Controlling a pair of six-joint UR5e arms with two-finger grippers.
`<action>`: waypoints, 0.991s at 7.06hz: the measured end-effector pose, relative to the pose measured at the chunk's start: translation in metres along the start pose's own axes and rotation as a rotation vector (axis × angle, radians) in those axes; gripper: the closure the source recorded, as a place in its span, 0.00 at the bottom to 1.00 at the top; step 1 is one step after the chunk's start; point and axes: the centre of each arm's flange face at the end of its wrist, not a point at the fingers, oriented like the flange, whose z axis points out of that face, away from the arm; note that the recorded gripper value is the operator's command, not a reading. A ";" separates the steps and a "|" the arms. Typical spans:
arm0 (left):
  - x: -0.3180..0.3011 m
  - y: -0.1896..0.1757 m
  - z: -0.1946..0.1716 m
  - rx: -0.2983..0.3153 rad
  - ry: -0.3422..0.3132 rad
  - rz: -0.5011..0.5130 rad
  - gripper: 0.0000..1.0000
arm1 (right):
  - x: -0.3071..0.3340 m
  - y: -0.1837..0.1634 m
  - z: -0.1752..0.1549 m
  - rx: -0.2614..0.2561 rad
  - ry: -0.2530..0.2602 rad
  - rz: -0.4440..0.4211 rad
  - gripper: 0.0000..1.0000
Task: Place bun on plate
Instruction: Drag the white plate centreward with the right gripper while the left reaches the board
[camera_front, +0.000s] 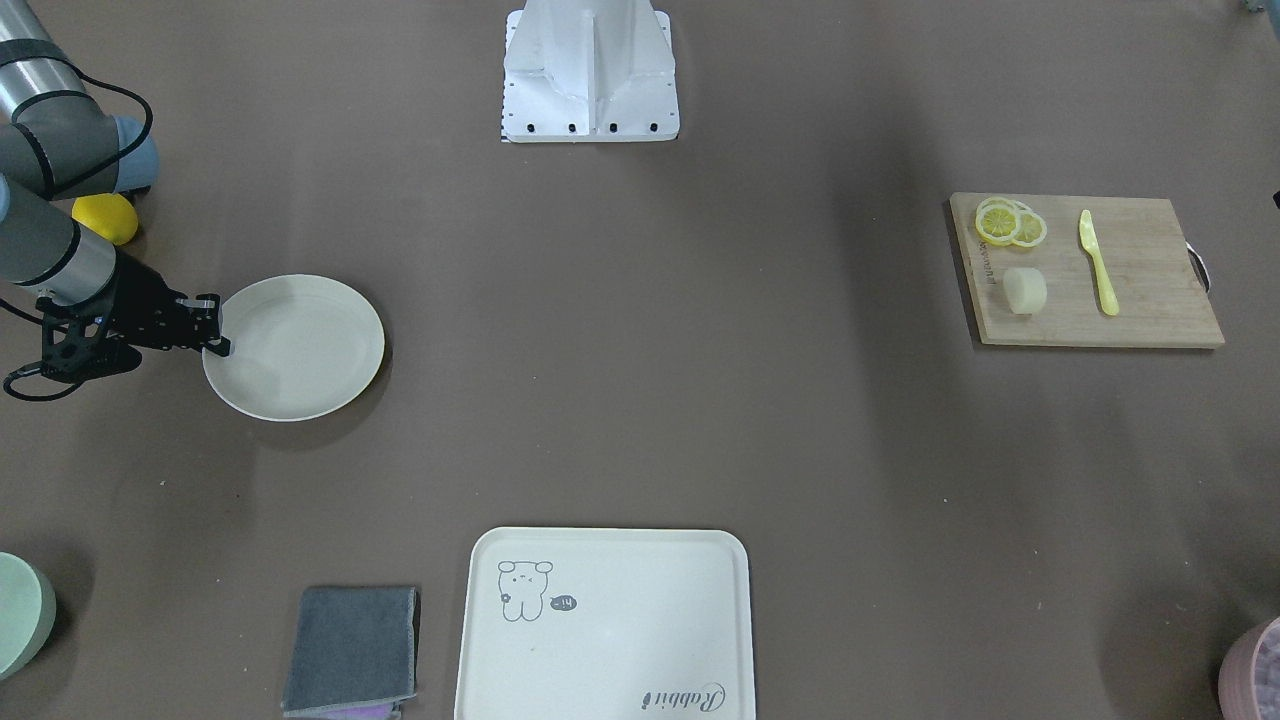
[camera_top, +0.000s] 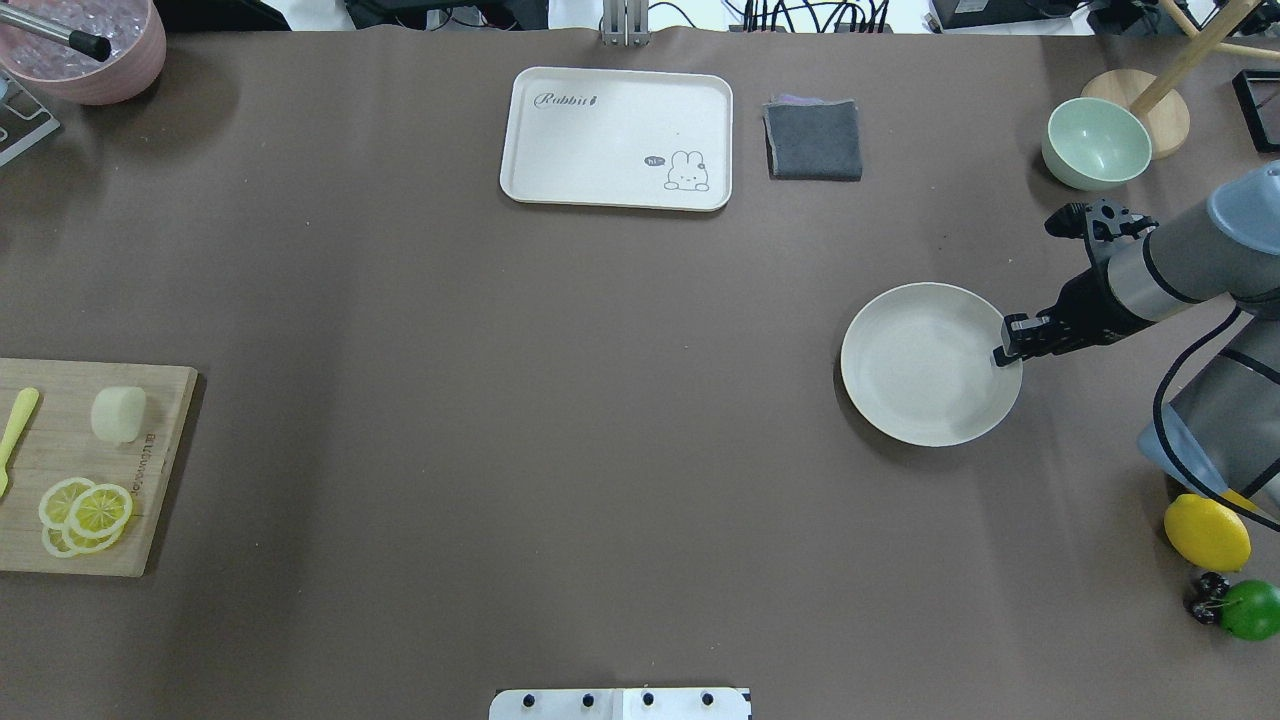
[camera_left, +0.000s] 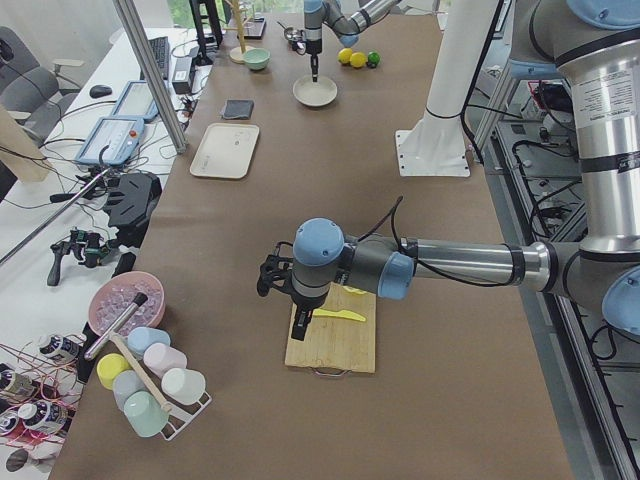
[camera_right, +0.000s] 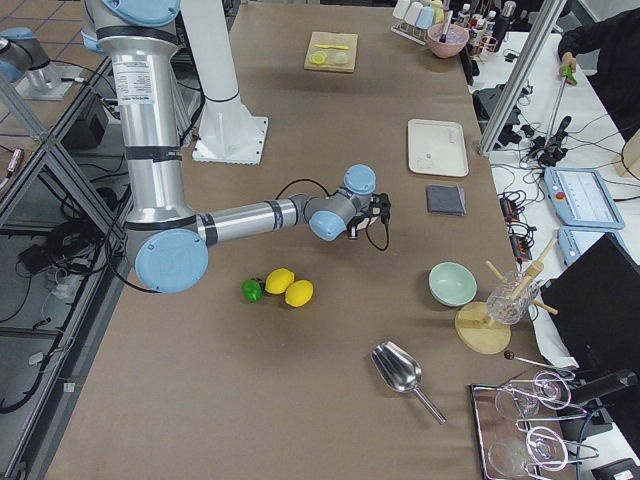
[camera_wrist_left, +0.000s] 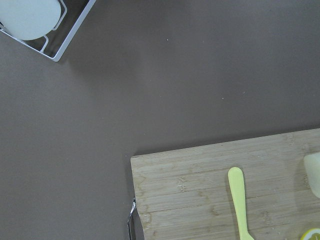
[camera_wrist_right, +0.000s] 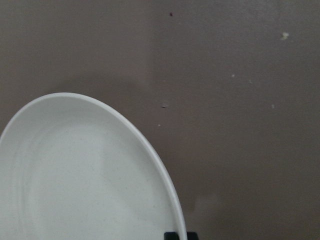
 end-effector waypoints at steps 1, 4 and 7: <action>0.000 0.000 0.000 0.000 0.001 -0.001 0.02 | -0.023 -0.001 -0.007 0.007 -0.034 0.022 1.00; 0.016 -0.015 0.000 0.005 0.013 -0.074 0.03 | -0.140 0.017 0.021 -0.027 -0.186 0.074 1.00; 0.087 -0.037 0.040 0.003 0.071 -0.156 0.03 | -0.240 0.060 0.068 -0.008 -0.272 0.142 1.00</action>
